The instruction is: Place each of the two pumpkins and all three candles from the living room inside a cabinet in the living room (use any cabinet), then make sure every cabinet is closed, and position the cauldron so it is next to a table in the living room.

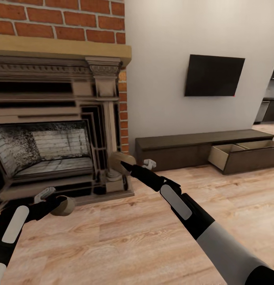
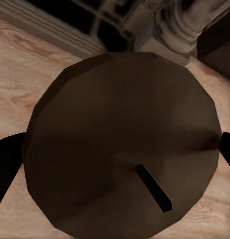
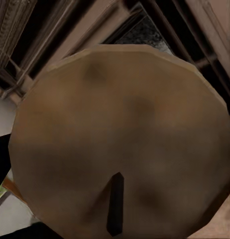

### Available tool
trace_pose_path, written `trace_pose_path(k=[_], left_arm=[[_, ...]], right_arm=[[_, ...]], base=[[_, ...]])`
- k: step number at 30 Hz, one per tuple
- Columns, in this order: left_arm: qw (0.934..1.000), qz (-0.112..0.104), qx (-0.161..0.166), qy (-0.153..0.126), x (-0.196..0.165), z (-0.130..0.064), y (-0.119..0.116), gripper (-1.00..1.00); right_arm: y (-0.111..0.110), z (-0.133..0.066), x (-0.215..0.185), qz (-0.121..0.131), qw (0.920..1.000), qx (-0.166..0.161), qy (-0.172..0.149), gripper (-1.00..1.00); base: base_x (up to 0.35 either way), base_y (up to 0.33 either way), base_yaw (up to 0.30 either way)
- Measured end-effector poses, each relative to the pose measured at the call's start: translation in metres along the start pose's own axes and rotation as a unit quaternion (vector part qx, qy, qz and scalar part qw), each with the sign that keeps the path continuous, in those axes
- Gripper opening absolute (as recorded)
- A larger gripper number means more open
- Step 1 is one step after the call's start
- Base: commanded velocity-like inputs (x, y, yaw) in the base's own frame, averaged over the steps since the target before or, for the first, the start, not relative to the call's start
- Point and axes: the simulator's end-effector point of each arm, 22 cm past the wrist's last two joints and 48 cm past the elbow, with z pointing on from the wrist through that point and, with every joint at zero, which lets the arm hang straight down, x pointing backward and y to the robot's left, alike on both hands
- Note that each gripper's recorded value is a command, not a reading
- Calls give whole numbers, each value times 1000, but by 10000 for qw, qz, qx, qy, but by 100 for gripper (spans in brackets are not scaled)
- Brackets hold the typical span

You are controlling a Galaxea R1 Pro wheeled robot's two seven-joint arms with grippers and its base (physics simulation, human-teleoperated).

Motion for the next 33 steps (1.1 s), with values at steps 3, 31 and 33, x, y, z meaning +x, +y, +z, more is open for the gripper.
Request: trace_pose_path(k=[3, 31, 33], left_arm=[[10000, 2, 37, -49, -4, -5, -3, -100], [9996, -7, 171, -227, -48, -39, -36, -100], [9996, -8, 169, -226, -51, -41, -38, -100]], right_arm=[[5, -2, -4, -37, 10000, -17, -26, -100], [44, 1, -60, -208, 9994, -78, -272, -100], [46, 2, -64, -211, 9994, -78, -273, -100]], base=[[0, 0, -295], [0, 0, -126], [0, 0, 0]])
